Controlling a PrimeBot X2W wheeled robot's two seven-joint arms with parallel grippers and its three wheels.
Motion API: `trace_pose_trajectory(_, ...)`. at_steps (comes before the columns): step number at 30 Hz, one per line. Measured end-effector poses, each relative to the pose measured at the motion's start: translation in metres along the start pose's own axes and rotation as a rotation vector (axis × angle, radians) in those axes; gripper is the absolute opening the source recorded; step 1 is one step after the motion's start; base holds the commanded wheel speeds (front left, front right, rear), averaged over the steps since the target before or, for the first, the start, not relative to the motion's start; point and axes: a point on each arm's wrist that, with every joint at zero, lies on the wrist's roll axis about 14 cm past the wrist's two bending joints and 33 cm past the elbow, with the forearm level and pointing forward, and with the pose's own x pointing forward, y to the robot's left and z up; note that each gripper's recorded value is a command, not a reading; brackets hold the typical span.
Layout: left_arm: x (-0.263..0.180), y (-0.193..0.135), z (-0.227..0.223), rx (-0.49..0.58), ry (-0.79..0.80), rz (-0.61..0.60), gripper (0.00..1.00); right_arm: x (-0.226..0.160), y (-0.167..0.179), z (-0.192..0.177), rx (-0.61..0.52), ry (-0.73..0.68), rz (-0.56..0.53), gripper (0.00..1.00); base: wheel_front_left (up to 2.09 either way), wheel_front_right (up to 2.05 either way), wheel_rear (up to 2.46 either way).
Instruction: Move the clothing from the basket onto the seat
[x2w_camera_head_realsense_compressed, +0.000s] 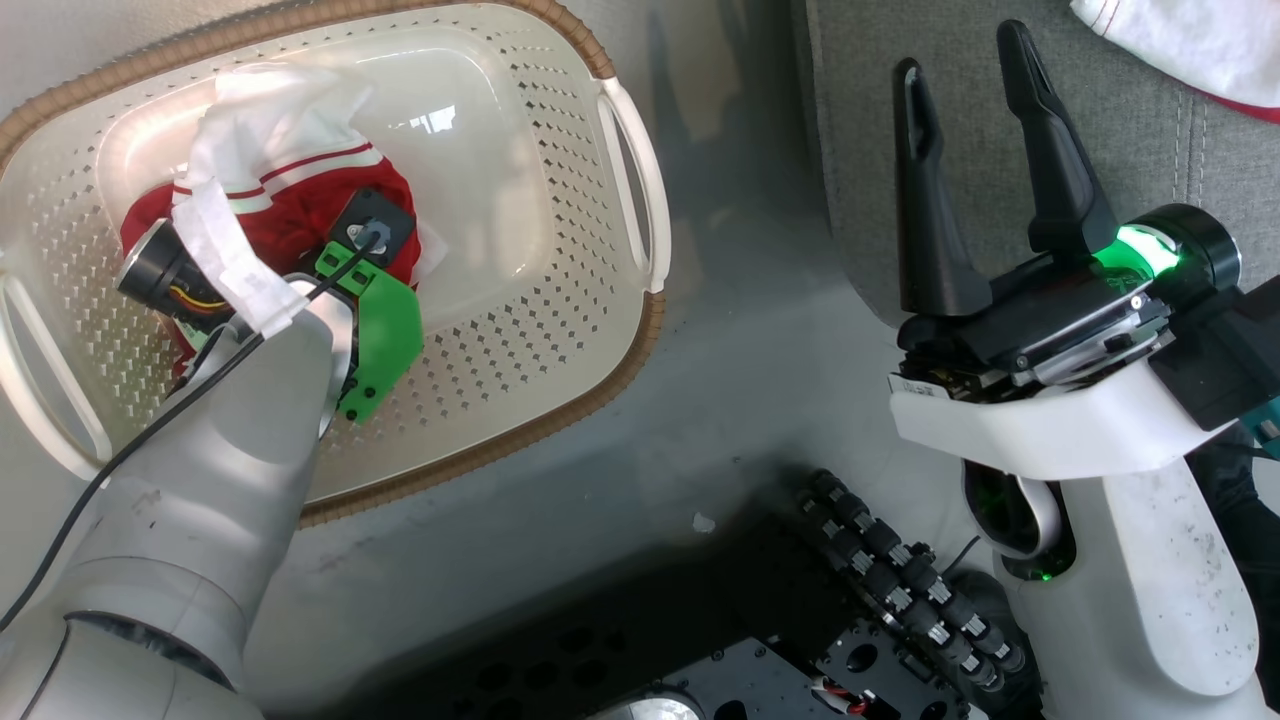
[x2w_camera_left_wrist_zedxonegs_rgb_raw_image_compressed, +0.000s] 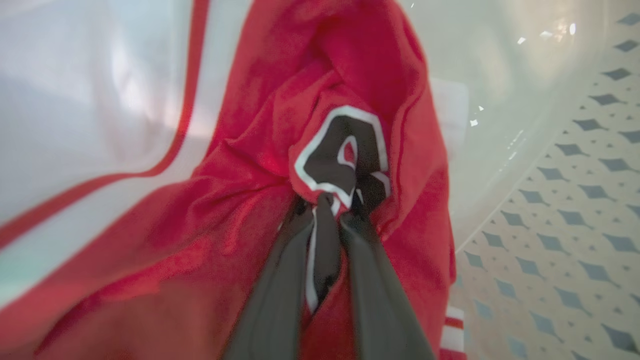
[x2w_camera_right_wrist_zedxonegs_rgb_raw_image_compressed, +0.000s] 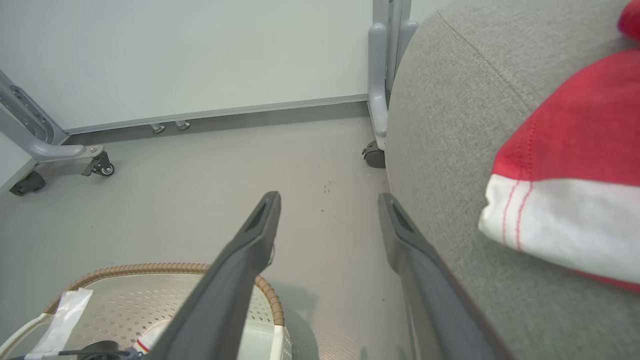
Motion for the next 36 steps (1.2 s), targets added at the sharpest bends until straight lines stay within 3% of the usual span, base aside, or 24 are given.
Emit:
trace_pose_trajectory(7,-0.006,0.007,0.021,0.020,-0.110,0.021,0.00,0.006,0.004,0.011,-0.004,-0.031,0.020,1.00,0.00,0.00,0.00)
trace_pose_trajectory(14,-0.035,0.000,0.076,-0.014,-0.319,0.021,0.00,0.004,0.005,0.031,-0.031,-0.070,0.019,1.00,0.00,0.00,0.00)
trace_pose_trajectory(27,-0.133,0.008,0.134,-0.101,-0.613,0.102,0.00,-0.022,0.012,0.072,-0.043,-0.127,0.008,1.00,0.00,0.00,0.00)
trace_pose_trajectory(36,-0.233,0.012,0.181,-0.158,-0.884,0.203,0.00,-0.047,0.026,0.111,-0.040,-0.176,0.023,1.00,0.00,0.00,0.00)
